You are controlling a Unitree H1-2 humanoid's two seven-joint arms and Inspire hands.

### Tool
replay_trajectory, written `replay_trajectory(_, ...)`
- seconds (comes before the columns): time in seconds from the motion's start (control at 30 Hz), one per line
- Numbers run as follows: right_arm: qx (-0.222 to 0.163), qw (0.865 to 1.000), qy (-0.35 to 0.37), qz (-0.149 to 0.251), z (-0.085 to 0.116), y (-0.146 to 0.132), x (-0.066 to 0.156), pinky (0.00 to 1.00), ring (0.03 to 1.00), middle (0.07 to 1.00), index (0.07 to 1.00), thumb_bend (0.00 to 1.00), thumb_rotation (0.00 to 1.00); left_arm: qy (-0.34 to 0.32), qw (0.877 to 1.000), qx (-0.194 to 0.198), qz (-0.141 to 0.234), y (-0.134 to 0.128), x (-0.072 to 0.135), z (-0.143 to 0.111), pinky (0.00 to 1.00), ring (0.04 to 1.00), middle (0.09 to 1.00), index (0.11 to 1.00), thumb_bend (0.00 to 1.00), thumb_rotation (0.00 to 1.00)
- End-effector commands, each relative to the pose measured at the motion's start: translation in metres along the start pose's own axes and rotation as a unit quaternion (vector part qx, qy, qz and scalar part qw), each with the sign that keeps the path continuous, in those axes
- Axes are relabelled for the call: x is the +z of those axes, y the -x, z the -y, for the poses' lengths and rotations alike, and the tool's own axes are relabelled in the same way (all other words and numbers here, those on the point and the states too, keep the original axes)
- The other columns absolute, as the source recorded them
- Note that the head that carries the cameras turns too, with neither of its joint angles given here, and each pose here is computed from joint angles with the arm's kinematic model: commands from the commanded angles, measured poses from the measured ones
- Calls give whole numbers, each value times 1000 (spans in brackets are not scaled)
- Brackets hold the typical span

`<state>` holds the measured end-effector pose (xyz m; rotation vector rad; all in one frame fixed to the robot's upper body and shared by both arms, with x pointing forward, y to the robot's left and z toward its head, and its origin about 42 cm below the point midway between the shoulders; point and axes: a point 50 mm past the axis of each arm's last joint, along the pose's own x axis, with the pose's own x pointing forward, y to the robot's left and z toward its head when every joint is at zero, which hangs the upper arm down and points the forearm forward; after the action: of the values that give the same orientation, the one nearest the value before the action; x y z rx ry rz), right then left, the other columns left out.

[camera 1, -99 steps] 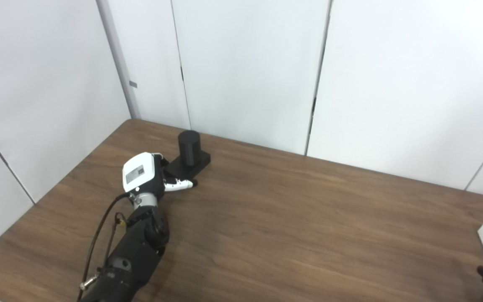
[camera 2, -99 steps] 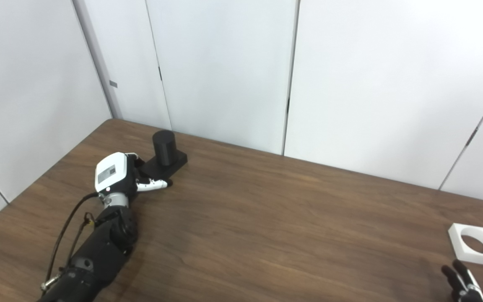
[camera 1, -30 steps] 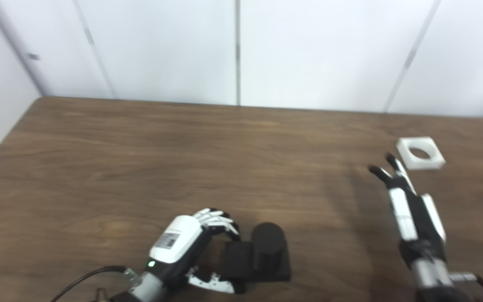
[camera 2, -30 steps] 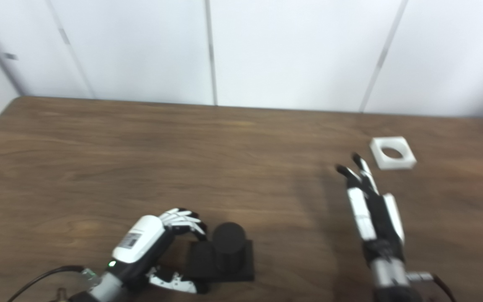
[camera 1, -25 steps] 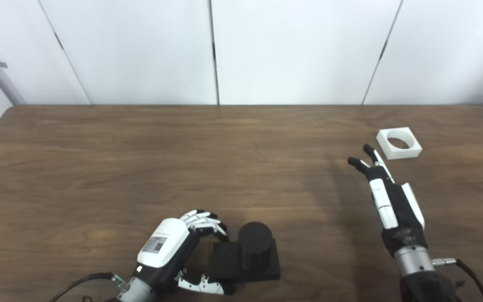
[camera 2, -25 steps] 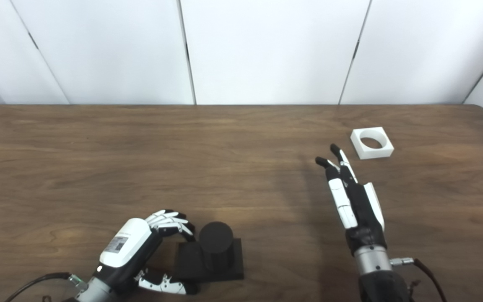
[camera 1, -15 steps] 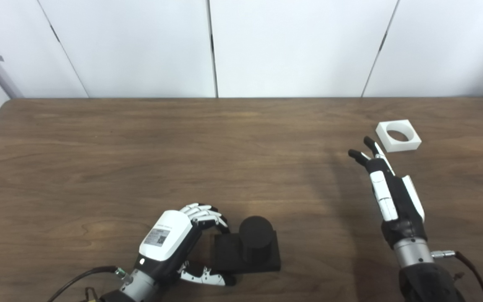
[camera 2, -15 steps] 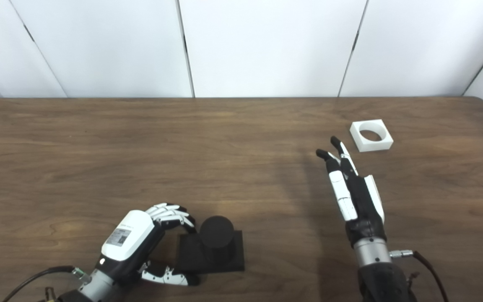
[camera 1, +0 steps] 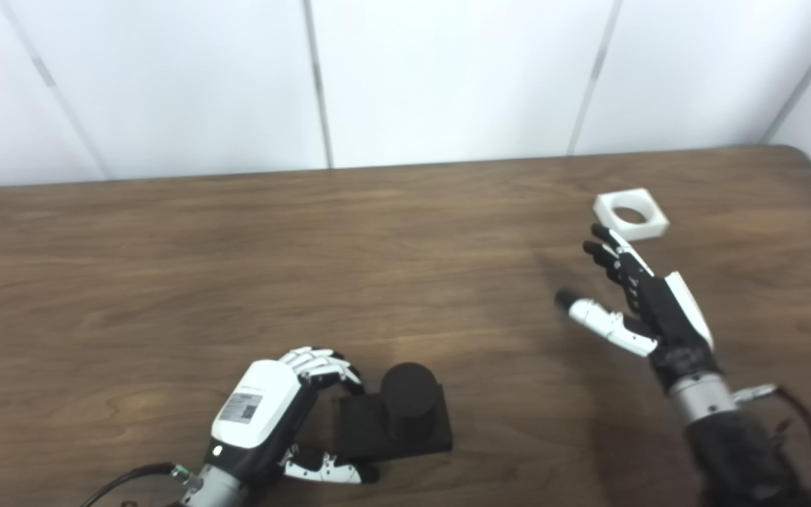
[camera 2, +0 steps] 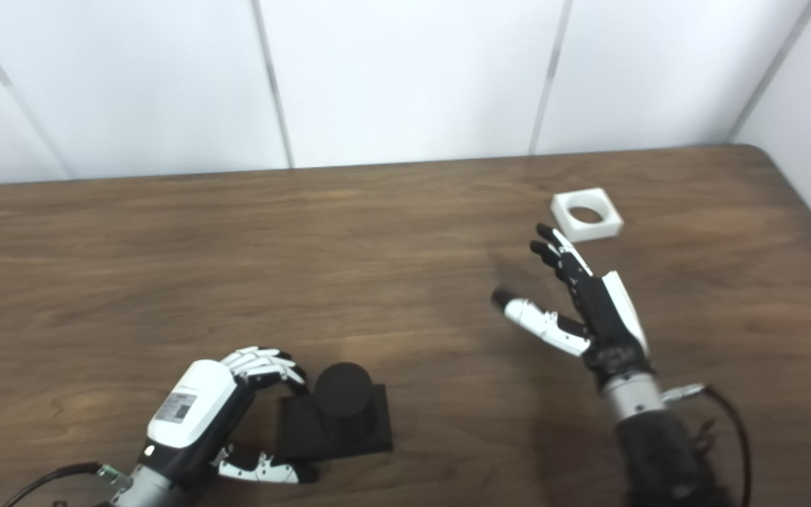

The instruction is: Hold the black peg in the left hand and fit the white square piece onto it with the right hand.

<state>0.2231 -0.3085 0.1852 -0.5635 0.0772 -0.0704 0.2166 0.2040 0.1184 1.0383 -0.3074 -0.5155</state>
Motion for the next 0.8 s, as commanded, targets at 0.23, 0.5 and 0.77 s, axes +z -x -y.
replay_trajectory(0.23, -16, 985, 170, 37, 62, -68, 36, 924, 963, 949, 920, 809, 238, 0, 998, -60, -15, 14, -8, 19, 793, 774, 702, 486, 520, 44)
replay_trajectory(0.5, -13, 964, 264, 21, 88, -116, 41, 875, 988, 971, 902, 875, 141, 1, 998, -63, -16, 16, -10, 19, 786, 773, 703, 486, 519, 44)
replay_trajectory(0.77, 2, 942, 335, -1, 99, -156, 39, 971, 1000, 985, 904, 877, 117, 1, 998, -64, -17, 19, -12, 21, 794, 778, 708, 487, 519, 44)
